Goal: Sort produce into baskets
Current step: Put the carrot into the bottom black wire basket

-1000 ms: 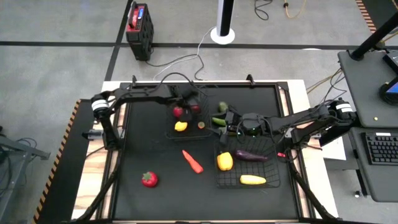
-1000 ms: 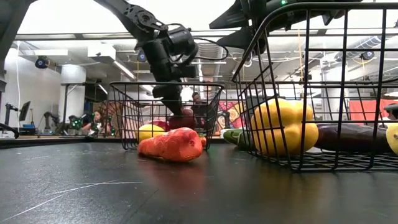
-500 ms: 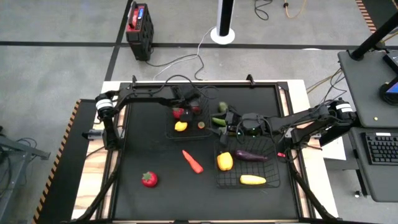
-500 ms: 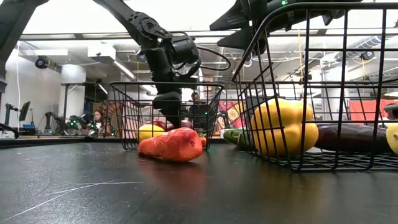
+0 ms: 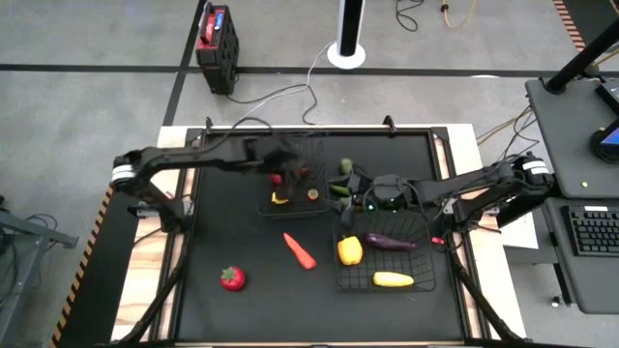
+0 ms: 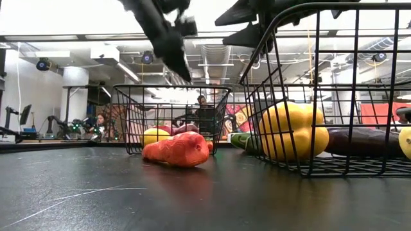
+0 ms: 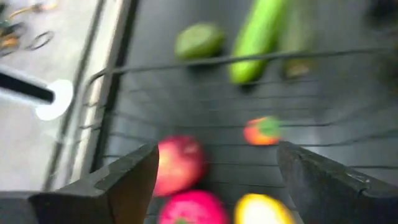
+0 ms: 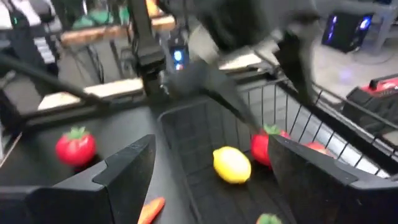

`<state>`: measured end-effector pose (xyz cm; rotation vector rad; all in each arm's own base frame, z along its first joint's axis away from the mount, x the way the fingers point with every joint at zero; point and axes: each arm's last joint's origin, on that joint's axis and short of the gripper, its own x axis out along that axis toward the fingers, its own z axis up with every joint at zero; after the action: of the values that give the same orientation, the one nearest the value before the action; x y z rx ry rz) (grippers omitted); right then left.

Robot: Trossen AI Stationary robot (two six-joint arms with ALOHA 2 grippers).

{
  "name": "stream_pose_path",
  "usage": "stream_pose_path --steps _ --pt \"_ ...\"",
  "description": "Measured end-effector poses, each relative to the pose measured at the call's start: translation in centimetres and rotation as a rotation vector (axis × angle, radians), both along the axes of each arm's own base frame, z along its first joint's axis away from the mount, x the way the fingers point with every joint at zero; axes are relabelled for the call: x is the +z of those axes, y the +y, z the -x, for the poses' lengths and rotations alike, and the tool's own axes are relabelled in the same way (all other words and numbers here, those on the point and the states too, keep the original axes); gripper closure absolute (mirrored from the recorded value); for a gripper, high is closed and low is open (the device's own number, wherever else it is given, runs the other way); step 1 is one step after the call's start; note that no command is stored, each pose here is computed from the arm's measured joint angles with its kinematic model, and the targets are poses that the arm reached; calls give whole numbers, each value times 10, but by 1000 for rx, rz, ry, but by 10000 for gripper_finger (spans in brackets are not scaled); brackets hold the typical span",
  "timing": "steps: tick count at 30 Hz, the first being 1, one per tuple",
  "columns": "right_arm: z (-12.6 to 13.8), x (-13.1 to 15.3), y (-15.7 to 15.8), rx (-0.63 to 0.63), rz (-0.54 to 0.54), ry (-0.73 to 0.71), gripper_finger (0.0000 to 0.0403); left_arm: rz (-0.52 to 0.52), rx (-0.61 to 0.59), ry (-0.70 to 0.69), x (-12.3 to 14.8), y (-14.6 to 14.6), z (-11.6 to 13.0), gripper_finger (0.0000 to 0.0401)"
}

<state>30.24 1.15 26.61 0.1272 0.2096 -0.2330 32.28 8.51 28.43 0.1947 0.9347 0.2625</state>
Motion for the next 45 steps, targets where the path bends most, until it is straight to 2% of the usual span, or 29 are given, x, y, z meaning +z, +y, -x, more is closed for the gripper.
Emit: stream_pose_path --steps 4,10,16,23,29,33,37,42,45 --pt "-3 13 10 28 -10 99 103 54 -70 -30 19 -42 12 97" --pt "3 37 40 99 -53 255 103 99 -233 -19 29 -109 26 99" --pt "16 61 74 163 -113 348 103 102 -384 37 18 -162 29 108" --pt "26 71 101 238 -149 334 103 39 -545 129 -16 -206 15 109" --pt "31 71 112 270 -162 331 103 5 -590 188 -57 -224 -6 109" --pt "31 73 113 275 -164 325 103 -84 -535 275 -88 -223 -17 109" --pt "31 79 113 276 -167 314 103 -109 -522 344 -115 -223 -24 109" --pt "31 83 113 285 -154 305 103 -187 -468 381 -133 -220 -29 109" --pt "31 83 113 285 -153 305 103 -189 -446 390 -139 -215 -32 109"
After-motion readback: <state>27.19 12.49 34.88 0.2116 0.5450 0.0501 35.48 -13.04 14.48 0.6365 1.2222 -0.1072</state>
